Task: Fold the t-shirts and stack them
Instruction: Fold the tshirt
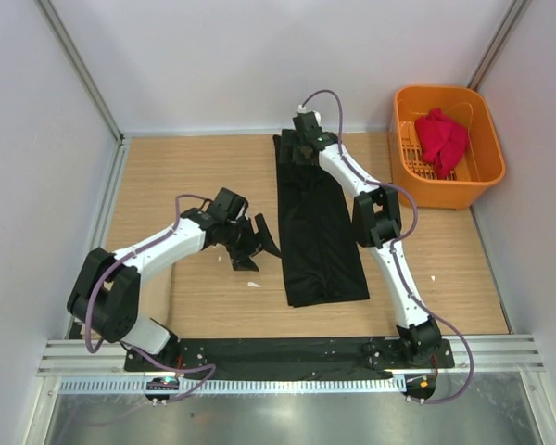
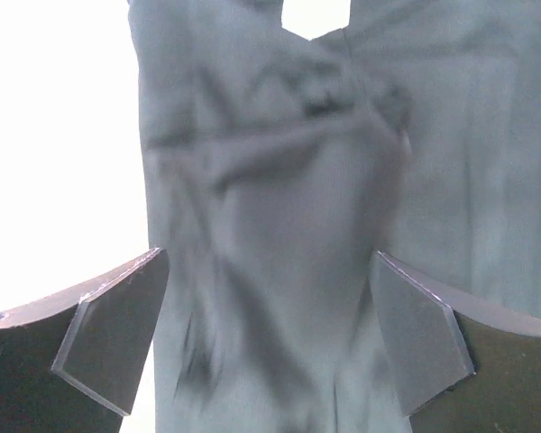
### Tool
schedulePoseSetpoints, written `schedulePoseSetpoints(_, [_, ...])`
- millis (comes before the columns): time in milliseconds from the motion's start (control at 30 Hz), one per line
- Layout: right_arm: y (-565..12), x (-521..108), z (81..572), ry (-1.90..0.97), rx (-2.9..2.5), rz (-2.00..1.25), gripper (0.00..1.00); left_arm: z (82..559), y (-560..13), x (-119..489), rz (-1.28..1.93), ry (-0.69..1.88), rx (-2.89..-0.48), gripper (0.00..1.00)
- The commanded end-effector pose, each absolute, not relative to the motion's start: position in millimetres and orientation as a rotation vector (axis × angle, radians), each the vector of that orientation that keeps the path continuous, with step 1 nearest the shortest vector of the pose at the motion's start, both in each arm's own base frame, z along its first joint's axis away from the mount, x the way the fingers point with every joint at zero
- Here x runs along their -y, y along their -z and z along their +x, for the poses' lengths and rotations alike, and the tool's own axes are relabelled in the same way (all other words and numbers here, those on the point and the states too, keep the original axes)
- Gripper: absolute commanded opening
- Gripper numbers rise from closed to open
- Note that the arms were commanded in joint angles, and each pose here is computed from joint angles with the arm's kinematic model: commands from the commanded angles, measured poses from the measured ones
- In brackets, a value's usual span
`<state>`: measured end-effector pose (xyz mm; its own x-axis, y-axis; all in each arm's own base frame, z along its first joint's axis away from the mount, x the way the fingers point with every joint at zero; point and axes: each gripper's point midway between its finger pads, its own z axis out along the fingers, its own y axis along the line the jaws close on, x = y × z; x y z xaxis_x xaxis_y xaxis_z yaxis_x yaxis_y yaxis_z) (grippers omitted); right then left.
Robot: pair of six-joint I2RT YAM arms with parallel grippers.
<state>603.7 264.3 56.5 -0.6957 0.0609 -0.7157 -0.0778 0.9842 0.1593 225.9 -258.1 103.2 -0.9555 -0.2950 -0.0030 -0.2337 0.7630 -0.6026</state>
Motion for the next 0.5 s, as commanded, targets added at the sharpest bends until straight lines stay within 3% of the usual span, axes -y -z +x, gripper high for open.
schedulePoseSetpoints(0, [-236.2, -258.5, 570.4, -0.348, -2.132, 0.085, 1.0, 213.1, -96.5, 283.9, -0.251, 1.052, -2.902, 0.76])
schedulePoseSetpoints(100, [-239.0, -237.5, 522.0, -0.335, -2.232, 0.034, 1.0, 197.3, -91.2, 307.1, -0.182, 1.085, -2.932, 0.71])
schedulePoseSetpoints(200, [-238.7, -207.8, 460.0, -0.594, -2.323, 0.096, 1.0, 185.4, -79.5, 311.1, -0.264, 1.088, -2.954, 0.6])
schedulePoseSetpoints(267, [-224.9, -169.0, 415.9, -0.711, -2.333, 0.197, 0.98, 185.8, -80.2, 318.0, -0.354, 1.152, -2.918, 0.58])
schedulePoseSetpoints(333, [-201.0, -139.8, 369.2, -0.703, -2.375, 0.28, 0.93, 181.3, -72.0, 316.6, -0.409, 1.154, -2.913, 0.55])
schedulePoseSetpoints(400, [-179.4, -114.7, 335.3, -0.612, -2.45, 0.342, 0.74, 174.7, -66.2, 317.7, -0.458, 1.133, -2.927, 0.55])
schedulePoseSetpoints(467, [-152.6, -100.1, 291.9, -0.53, -2.541, 0.372, 0.7, 166.1, -62.1, 318.8, -0.468, 1.106, -2.939, 0.57])
